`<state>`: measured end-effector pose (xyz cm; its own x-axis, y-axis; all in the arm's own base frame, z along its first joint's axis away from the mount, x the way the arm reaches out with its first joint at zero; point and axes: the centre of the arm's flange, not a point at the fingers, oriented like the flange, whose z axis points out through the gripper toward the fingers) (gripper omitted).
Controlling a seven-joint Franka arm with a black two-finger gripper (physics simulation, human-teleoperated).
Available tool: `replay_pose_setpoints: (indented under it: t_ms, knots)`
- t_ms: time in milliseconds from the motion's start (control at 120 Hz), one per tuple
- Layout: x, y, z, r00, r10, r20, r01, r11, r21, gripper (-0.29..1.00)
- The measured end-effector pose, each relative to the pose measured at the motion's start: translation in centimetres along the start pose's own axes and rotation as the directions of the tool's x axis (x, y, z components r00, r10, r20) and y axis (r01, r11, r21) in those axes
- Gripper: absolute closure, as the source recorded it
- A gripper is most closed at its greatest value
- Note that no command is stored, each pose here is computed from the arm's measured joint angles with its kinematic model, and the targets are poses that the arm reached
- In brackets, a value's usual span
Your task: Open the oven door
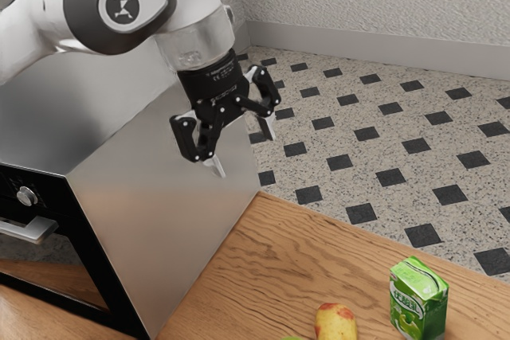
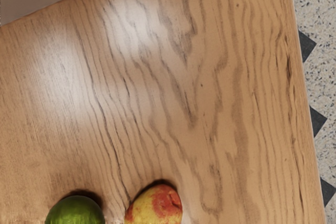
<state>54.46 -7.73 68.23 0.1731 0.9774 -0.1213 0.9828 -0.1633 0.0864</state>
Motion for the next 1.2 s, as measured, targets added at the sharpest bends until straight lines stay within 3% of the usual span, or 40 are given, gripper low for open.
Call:
replay_pose_setpoints:
  t_ms: [192, 242, 342, 450, 583, 708, 800, 875, 958, 1025, 1200]
  knots:
    - [-2.0, 0.5, -0.1, 0.984, -0.178, 0.006, 0.178, 0.984, -0.022, 0.0]
    - [-2.6, -1.2, -2.0, 0.979, -0.201, -0.02, 0.199, 0.978, -0.06, 0.0]
    - [-8.7, -10.2, -7.1, 0.985, -0.152, -0.085, 0.136, 0.977, -0.167, 0.0]
    - [-13.5, -24.6, -15.0, 0.979, -0.163, -0.121, 0.104, 0.915, -0.389, 0.0]
    - [-13.4, -35.4, -19.3, 0.953, -0.289, -0.089, 0.204, 0.833, -0.514, 0.0]
    - [-9.1, -40.0, -19.4, 0.847, -0.53, -0.036, 0.438, 0.735, -0.518, 0.0]
    - [-5.5, -41.4, -15.2, 0.743, -0.669, -0.034, 0.581, 0.669, -0.462, 0.0]
    - [-3.3, -42.8, -13.0, 0.651, -0.759, -0.01, 0.669, 0.58, -0.465, 0.0]
    - [-0.9, -41.9, -10.6, 0.589, -0.808, -0.006, 0.72, 0.529, -0.45, 0.0]
    - [0.6, -41.6, -9.6, 0.573, -0.819, 0.005, 0.733, 0.51, -0.45, 0.0]
    - [2.5, -43.1, -8.0, 0.602, -0.799, 0.015, 0.695, 0.514, -0.503, 0.0]
